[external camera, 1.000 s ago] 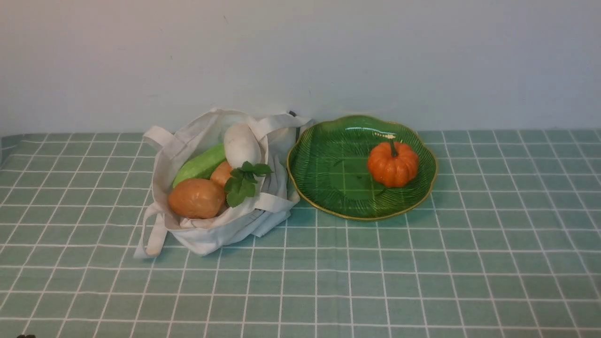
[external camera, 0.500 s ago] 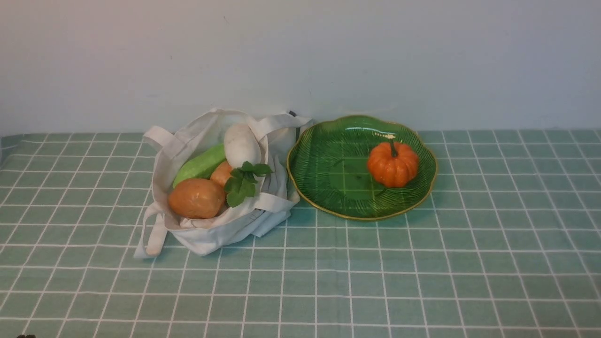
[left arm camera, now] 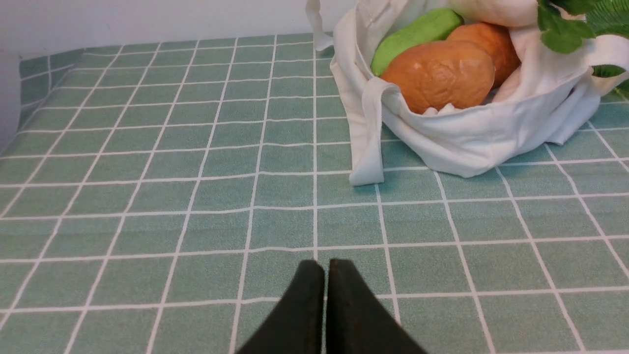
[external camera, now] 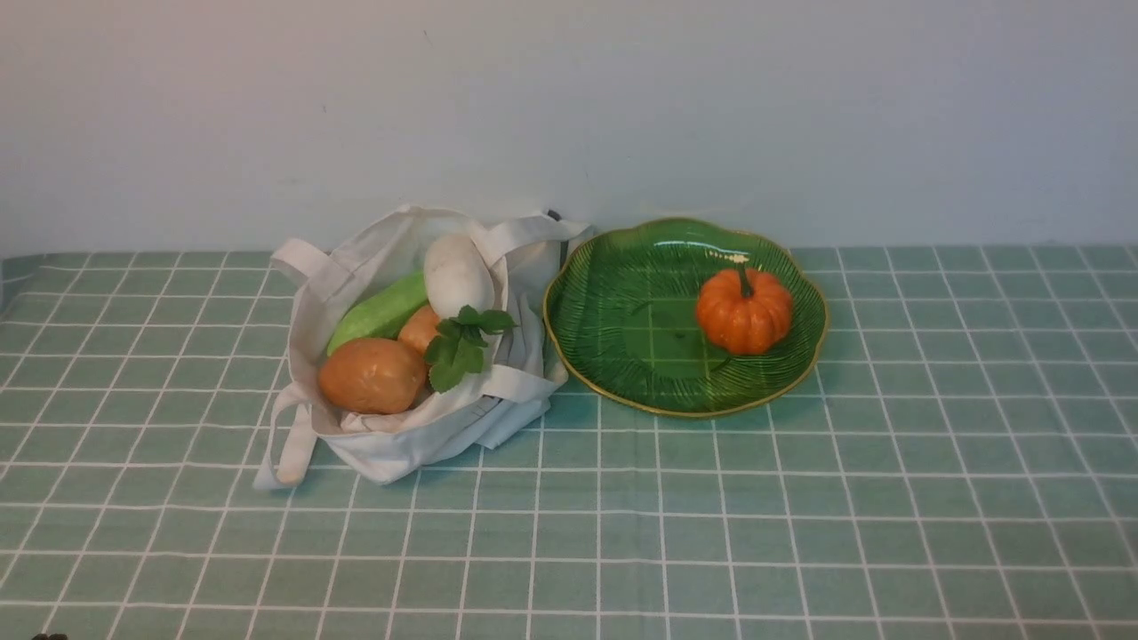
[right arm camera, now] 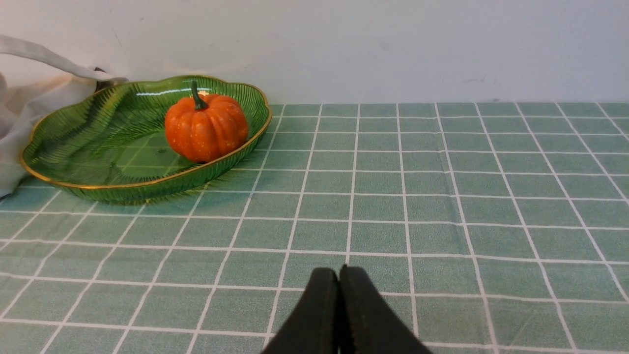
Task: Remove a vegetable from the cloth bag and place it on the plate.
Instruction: Use the left arm to grab a white radish from the bag
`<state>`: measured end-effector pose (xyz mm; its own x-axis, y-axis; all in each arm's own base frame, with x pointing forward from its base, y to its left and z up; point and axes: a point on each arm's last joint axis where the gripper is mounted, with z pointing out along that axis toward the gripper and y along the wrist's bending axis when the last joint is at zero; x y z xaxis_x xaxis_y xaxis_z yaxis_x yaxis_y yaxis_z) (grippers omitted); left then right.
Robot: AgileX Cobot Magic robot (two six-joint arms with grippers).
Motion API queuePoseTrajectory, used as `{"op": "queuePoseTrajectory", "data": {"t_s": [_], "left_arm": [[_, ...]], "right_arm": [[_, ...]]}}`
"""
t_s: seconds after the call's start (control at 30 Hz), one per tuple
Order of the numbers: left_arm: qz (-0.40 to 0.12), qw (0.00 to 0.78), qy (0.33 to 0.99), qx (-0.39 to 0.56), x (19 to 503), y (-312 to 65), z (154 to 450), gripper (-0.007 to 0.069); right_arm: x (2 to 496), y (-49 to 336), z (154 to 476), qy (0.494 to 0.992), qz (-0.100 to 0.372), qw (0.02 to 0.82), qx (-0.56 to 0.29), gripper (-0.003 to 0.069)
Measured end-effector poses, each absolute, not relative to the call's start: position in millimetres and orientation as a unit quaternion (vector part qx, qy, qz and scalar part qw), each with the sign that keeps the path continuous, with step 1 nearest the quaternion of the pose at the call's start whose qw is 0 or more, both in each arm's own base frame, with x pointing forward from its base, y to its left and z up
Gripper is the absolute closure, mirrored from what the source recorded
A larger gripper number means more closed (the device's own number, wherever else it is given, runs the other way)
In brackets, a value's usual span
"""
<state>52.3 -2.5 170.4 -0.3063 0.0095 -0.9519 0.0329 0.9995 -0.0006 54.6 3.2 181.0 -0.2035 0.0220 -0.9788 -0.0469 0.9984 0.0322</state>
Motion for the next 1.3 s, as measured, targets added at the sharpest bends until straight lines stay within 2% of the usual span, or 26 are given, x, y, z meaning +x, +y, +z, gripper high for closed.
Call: {"op": "queuePoseTrajectory", "data": {"t_s": [0.33,0.43,0.53,0.6,0.63,0.7,0.73,0.77,0.87,1.03,1.13,1.23,1.3], "left_arm": [[-0.010,0.589,0.808,0.013,52,-3,170,0.0630],[-0.030,0.588,0.808,-0.005,52,-4,171,0.0630],[-0.088,0.585,0.804,-0.053,52,-7,171,0.0630],[-0.150,0.577,0.796,-0.103,52,-11,172,0.0630],[-0.159,0.575,0.795,-0.111,52,-11,172,0.0630],[-0.263,0.549,0.769,-0.194,52,-17,175,0.0630],[-0.271,0.547,0.767,-0.200,52,-18,175,0.0630],[-0.328,0.527,0.745,-0.242,52,-21,178,0.0630],[-0.374,0.518,0.719,-0.274,52,-23,182,0.0630],[-0.400,0.517,0.698,-0.292,53,-23,185,0.0630],[-0.405,0.530,0.694,-0.270,50,-25,201,0.0630],[-0.399,0.571,0.683,-0.221,47,-26,251,0.0630],[-0.374,0.565,0.713,-0.179,53,-30,283,0.0630]], "right_arm": [[55,3,181,0.775,0.027,0.631,-0.008,0.0675],[55,3,181,0.775,0.027,0.631,-0.008,0.0675],[55,3,181,0.775,0.027,0.631,-0.008,0.0675],[55,3,181,0.775,0.027,0.631,-0.008,0.0675],[55,3,181,0.775,0.027,0.631,-0.008,0.0675],[55,3,181,0.775,0.027,0.631,-0.008,0.0675],[55,3,181,0.775,0.027,0.631,-0.008,0.0675],[55,3,181,0.775,0.027,0.631,-0.008,0.0675],[55,3,181,0.775,0.027,0.631,-0.008,0.0675],[55,3,181,0.775,0.027,0.631,-0.008,0.0675],[55,3,181,0.775,0.027,0.631,-0.008,0.0675],[55,3,181,0.775,0.027,0.631,-0.008,0.0675],[55,3,181,0.775,0.027,0.631,-0.008,0.0675]]}}
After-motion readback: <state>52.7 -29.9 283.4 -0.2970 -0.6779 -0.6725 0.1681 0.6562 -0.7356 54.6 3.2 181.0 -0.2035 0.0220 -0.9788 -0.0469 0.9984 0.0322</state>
